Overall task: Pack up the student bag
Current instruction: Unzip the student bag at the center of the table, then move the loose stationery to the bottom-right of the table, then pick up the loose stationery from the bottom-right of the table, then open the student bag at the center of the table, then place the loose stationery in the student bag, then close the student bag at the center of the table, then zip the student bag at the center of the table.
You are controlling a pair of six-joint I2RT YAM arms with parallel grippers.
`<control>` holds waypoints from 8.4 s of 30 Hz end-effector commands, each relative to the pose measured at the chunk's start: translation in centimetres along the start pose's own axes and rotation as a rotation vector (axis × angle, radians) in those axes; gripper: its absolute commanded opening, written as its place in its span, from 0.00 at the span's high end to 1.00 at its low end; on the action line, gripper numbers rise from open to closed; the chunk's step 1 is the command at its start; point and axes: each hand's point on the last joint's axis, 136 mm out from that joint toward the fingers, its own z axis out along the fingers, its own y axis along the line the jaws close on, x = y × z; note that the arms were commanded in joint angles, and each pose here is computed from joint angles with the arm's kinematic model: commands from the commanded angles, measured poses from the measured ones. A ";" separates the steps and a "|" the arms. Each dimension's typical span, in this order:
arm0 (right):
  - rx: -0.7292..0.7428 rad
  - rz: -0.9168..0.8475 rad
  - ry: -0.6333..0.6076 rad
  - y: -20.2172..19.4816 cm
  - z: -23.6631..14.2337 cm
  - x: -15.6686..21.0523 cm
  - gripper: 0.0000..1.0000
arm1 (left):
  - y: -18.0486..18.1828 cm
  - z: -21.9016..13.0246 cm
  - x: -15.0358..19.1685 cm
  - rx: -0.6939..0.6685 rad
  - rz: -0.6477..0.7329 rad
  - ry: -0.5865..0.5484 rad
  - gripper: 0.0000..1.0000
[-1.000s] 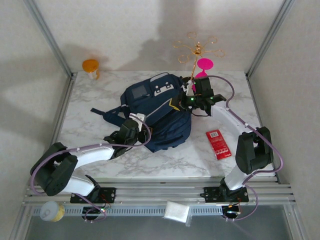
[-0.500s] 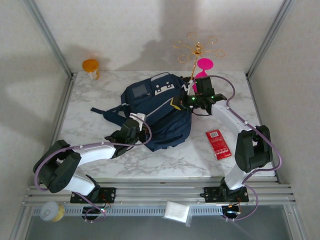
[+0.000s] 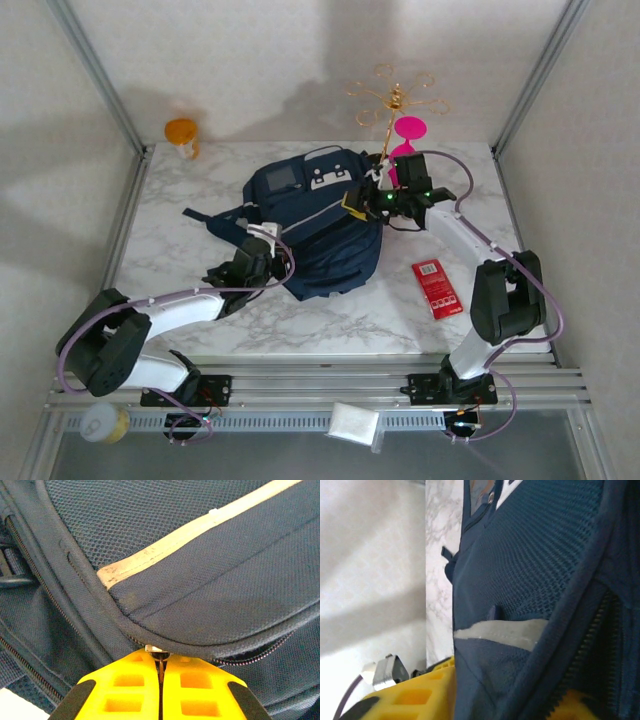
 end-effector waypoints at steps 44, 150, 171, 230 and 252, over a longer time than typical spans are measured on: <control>0.583 0.453 -0.287 -23.1 -13.4 10.1 0.04 | -25.5 3.7 10.2 0.371 -0.290 0.476 0.62; -0.060 0.318 -0.496 -3.8 -1.9 0.3 0.57 | -17.1 3.8 -11.4 -0.072 -0.026 0.114 1.00; -0.055 0.164 -0.399 -1.8 3.5 0.3 0.91 | -17.1 3.5 -11.3 -0.015 -0.102 0.111 1.00; 0.376 -0.390 -0.102 -4.1 -1.2 13.3 0.58 | -5.1 -0.8 -5.8 0.123 -0.601 0.112 0.48; 0.557 -0.615 -0.150 -5.2 5.3 11.8 0.66 | -3.4 4.3 -1.8 0.056 -0.849 0.120 0.50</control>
